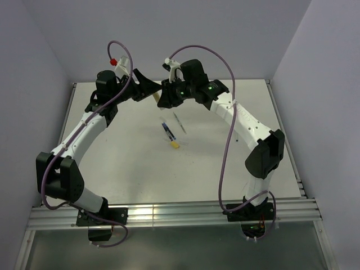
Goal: Insert the pens into the pen caps
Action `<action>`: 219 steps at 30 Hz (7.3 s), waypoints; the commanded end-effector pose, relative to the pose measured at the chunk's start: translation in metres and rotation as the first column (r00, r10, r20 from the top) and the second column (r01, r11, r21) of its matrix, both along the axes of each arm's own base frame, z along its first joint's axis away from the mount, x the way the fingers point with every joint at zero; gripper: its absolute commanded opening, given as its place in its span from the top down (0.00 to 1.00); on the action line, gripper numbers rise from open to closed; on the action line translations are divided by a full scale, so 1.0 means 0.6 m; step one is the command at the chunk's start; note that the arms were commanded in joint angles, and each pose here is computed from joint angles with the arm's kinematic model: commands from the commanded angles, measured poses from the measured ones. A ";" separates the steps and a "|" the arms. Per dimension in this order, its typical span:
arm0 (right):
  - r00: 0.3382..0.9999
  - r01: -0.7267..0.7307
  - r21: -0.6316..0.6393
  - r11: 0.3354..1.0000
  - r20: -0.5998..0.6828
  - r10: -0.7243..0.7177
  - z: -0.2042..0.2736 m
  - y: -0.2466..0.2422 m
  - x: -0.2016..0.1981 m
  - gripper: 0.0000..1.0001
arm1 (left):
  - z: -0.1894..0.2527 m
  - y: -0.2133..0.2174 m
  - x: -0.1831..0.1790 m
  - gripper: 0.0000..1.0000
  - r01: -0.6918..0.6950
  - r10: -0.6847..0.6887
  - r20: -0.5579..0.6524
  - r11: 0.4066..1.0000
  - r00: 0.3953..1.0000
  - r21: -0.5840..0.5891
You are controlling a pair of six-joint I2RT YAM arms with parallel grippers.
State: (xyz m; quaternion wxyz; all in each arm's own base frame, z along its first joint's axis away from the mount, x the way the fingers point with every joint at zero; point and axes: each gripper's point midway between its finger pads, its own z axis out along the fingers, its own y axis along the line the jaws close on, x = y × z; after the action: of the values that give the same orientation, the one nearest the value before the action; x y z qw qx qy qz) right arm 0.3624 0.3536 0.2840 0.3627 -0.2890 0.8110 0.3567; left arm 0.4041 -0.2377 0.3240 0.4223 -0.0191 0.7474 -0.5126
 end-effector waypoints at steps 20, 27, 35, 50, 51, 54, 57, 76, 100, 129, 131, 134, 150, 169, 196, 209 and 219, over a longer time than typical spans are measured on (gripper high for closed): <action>0.959 -0.276 0.246 0.929 0.015 0.282 0.120 0.000 -0.091 0.33 | 0.116 -0.034 -0.136 1.00 0.434 -0.381 0.244 0.872 0.892 -0.227; 0.885 -0.399 0.398 0.826 -0.067 0.460 0.126 0.000 -0.146 0.56 | 0.149 -0.026 -0.192 1.00 0.569 -0.435 0.417 0.771 0.798 -0.285; 0.843 -0.414 0.499 0.762 -0.106 0.527 0.150 -0.015 -0.195 0.67 | 0.153 -0.027 -0.202 1.00 0.581 -0.430 0.460 0.772 0.777 -0.259; 0.898 -0.337 0.537 0.774 -0.063 0.435 0.179 -0.023 -0.161 0.74 | 0.152 -0.032 -0.207 1.00 0.548 -0.387 0.451 0.777 0.804 -0.311; 0.897 -0.340 0.539 0.771 -0.061 0.438 0.180 -0.022 -0.161 0.73 | 0.151 -0.033 -0.207 1.00 0.547 -0.386 0.449 0.776 0.806 -0.314; 0.893 -0.340 0.550 0.762 -0.065 0.445 0.186 -0.022 -0.162 0.72 | 0.153 -0.035 -0.211 1.00 0.543 -0.376 0.454 0.774 0.808 -0.327; 0.890 -0.338 0.560 0.757 -0.072 0.450 0.188 -0.020 -0.162 0.69 | 0.150 -0.037 -0.208 1.00 0.529 -0.364 0.447 0.782 0.817 -0.331; 0.876 -0.328 0.571 0.753 -0.114 0.468 0.166 -0.023 -0.178 0.53 | 0.172 -0.029 -0.184 1.00 0.460 -0.271 0.468 0.814 0.841 -0.355; 0.972 0.000 0.451 0.892 -0.209 0.105 0.058 -0.187 -0.096 1.00 | 0.074 0.076 -0.069 0.19 0.120 -0.241 0.491 0.957 0.837 0.266; 0.928 0.168 -0.112 0.979 -0.317 -0.195 -0.169 -0.398 -0.116 1.00 | -0.448 -0.096 -0.149 0.37 0.294 -0.988 -0.098 -0.129 -0.119 0.947; 0.929 0.166 -0.114 0.979 -0.315 -0.195 -0.170 -0.399 -0.117 1.00 | -0.451 -0.102 -0.141 0.37 0.289 -0.987 -0.102 -0.134 -0.122 0.948; 0.931 0.164 -0.120 0.979 -0.309 -0.194 -0.172 -0.400 -0.118 1.00 | -0.464 -0.109 -0.131 0.37 0.296 -0.987 -0.106 -0.139 -0.124 0.945; 0.932 0.162 -0.127 0.979 -0.305 -0.194 -0.174 -0.402 -0.115 1.00 | -0.497 -0.117 -0.127 0.53 0.323 -0.985 -0.114 -0.150 -0.126 0.934; 0.973 -0.143 -0.120 0.982 -0.200 0.118 -0.150 -0.351 -0.205 1.00 | -0.253 -0.083 -0.216 1.00 0.325 -1.000 0.007 0.003 -0.009 0.946; 0.782 -0.502 0.312 0.806 -0.235 0.578 -0.012 -0.160 -0.305 1.00 | -0.017 -0.016 -0.209 1.00 -0.580 -0.716 0.698 0.558 0.025 0.593; 0.680 -0.516 0.465 0.719 -0.287 0.674 0.026 -0.115 -0.305 1.00 | 0.061 0.055 -0.249 1.00 -0.915 -0.645 0.705 0.403 -0.295 -0.015; 0.665 -0.530 0.429 0.732 -0.325 0.672 0.027 -0.101 -0.325 1.00 | 0.063 0.016 -0.297 1.00 -0.870 -0.717 0.523 0.482 -0.462 -0.108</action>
State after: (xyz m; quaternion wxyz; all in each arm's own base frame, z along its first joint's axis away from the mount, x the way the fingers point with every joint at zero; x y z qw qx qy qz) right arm 0.1697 0.2916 0.2753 0.0431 -0.3832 0.6791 0.6247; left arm 0.2520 -0.2259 0.3359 0.8046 0.5098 0.1304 0.2754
